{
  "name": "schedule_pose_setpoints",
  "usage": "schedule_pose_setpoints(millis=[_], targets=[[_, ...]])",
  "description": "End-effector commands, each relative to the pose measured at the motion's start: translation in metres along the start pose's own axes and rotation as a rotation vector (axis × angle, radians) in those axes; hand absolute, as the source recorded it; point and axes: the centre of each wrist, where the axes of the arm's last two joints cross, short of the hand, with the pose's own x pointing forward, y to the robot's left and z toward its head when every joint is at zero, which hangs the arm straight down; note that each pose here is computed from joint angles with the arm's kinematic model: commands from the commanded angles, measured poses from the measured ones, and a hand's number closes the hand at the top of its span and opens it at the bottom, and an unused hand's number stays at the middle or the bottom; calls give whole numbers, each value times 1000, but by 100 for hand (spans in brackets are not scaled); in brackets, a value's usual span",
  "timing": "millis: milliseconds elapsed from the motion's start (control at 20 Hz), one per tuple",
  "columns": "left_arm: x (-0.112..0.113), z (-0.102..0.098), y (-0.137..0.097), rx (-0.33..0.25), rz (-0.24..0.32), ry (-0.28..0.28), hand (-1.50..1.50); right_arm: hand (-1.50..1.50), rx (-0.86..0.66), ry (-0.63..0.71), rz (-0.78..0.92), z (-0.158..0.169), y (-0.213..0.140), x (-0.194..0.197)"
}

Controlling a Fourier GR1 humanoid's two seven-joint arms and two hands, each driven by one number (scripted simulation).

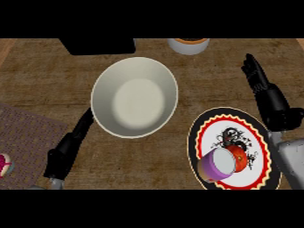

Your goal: Pick the tomato from the plate and place it in the bowl

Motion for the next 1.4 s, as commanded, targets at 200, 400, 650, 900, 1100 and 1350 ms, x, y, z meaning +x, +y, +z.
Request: schedule_pose_setpoints(millis=[200,400,650,900,1100,1350], targets=[[44,-24,-1,-16,193,-65,0,150,-147,-80,-56,90,-36,-7],[36,-12,-1,-10,275,-51,0,-150,-587,223,-49,145,-37,-58],[62,-29,3,-54,302,-70,0,-150,-299,-99,52,198,0,-28],[66,-28,-11,-83,290,-68,0,-150,-219,59,401,215,-16,1],[65,-20,-1,-92,292,-58,0,-150,-215,241,529,224,-38,37],[56,-23,-8,-109,298,-50,0,-150,-101,417,587,205,-35,83]])
